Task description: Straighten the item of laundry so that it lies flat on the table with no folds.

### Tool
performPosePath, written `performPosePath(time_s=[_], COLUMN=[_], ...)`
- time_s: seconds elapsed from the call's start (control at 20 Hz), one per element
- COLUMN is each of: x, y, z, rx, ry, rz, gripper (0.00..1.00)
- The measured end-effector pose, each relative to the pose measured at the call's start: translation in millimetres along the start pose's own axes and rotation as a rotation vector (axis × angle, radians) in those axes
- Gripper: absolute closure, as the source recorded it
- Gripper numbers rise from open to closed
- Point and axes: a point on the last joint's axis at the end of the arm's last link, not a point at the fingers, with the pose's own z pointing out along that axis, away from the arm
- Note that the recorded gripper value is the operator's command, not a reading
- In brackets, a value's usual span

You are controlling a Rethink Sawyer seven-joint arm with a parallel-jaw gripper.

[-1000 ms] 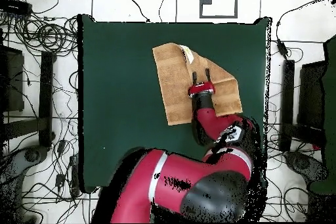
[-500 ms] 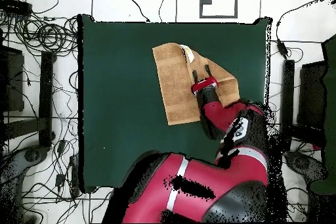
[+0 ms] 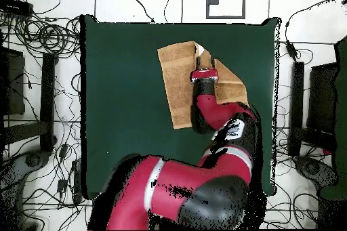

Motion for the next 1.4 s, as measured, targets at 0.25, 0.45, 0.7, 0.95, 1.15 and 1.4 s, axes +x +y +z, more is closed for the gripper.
performPosePath(time_s=[0.25, 0.45, 0.7, 0.95, 1.15, 1.4], x=[-13.6, -13.7, 0.2, 15.7, 19.3, 21.0], y=[57.3, 94.8, 120.5, 107.2, 95.1, 71.1], z=[4.3, -0.9, -10.8, -15.7, -15.5, -11.7], rx=[0.066, 0.077, 0.06, 0.067, 0.068, 0.057], ry=[-0.066, -0.095, -0.078, -0.05, -0.043, -0.038], rz=[0.003, -0.038, -0.127, -0.189, -0.202, -0.218], gripper=[0.0, 0.0, 0.0, 0.0, 0.0, 0.0])
